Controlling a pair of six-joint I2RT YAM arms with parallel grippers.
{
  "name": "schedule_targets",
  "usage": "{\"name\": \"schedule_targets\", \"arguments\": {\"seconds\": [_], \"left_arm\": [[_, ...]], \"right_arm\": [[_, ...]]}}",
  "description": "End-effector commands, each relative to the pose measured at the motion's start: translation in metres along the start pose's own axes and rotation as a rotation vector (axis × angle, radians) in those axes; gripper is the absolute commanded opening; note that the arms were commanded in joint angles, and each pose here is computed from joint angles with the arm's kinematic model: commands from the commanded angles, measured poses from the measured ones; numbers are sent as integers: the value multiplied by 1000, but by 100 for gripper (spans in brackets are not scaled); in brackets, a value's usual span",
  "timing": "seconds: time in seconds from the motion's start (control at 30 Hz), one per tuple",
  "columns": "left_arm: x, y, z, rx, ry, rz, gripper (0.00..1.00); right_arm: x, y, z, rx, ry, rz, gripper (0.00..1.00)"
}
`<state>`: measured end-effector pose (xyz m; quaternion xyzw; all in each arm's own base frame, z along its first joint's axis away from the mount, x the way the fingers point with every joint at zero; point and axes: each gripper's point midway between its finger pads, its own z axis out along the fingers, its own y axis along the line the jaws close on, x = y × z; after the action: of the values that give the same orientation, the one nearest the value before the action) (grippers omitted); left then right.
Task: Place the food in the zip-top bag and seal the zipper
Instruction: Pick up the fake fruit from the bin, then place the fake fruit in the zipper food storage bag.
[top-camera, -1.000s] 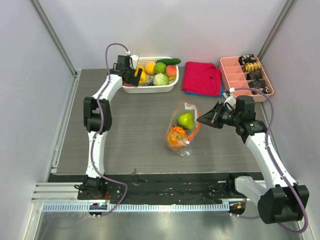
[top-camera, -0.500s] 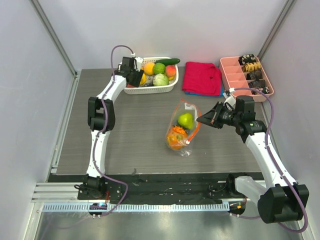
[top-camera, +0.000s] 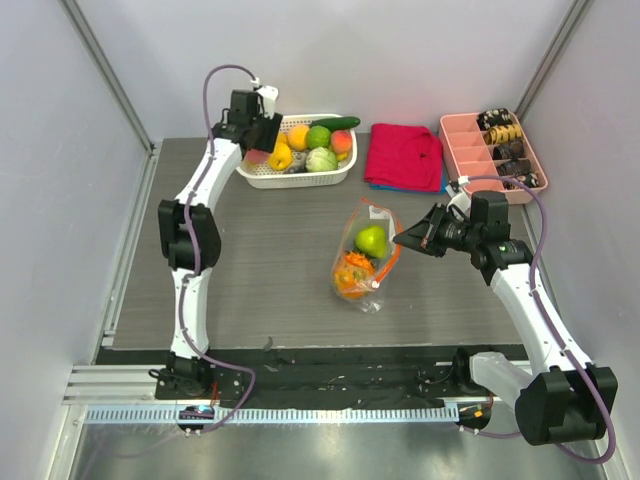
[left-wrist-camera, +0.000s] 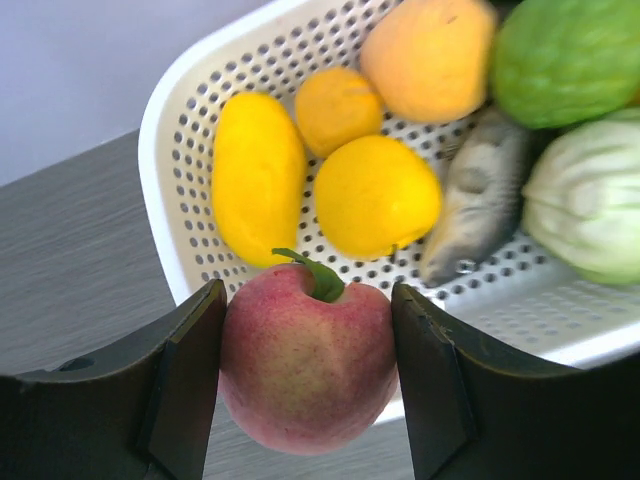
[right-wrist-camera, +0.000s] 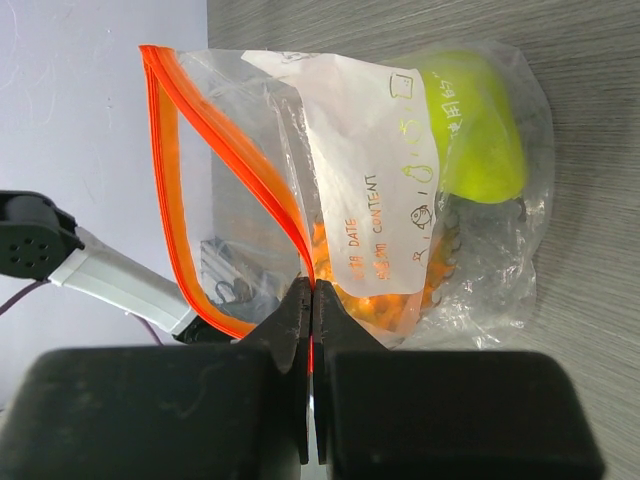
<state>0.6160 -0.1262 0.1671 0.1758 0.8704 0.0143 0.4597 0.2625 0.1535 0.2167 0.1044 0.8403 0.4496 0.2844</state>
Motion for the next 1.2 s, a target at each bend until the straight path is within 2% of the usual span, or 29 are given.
{"name": "schedule_targets", "arguments": {"seconds": [0.0,0.03,0.07,0.13,0.17,0.4,0.57,0.73,0.97,1.07,1.1,1.17], "left_arm": [[-86,-15,-90,142,-194,-106,34],[-92,-25,-104,188,-207,-119,34],[-109,-35,-136,251,-255,-117,34],[-111,-64,-163,340,-253,-154,35],[-125,-73,-198,391,-301,-156,35],[-125,-165,-291,671,-310,-224,35],[-106,-243,-321,856,-241,-219,36],[-73,-308,-317,964,-98,-202,37],[-22,-347,-297,965,40,-143,38],[-16,-345,-287,919,49,-121,61],[-21,-341,-287,904,33,-113,75],[-29,-333,-287,890,13,-113,87]], "right_arm": [[-12,6,-1,-14,-42,-54,1],[-13,6,-1,-13,-43,-55,1],[-14,6,-1,-14,-46,-57,1],[-14,4,1,-8,-41,-48,1],[-15,5,1,-11,-42,-47,1],[-18,8,5,-33,-45,-17,1],[-20,14,4,-49,-47,-5,1],[-19,16,2,-54,-49,-5,1],[-17,16,1,-54,-47,2,1],[-17,16,2,-59,-43,4,1],[-17,17,1,-61,-43,3,1],[-16,17,1,-62,-44,4,1]]}}
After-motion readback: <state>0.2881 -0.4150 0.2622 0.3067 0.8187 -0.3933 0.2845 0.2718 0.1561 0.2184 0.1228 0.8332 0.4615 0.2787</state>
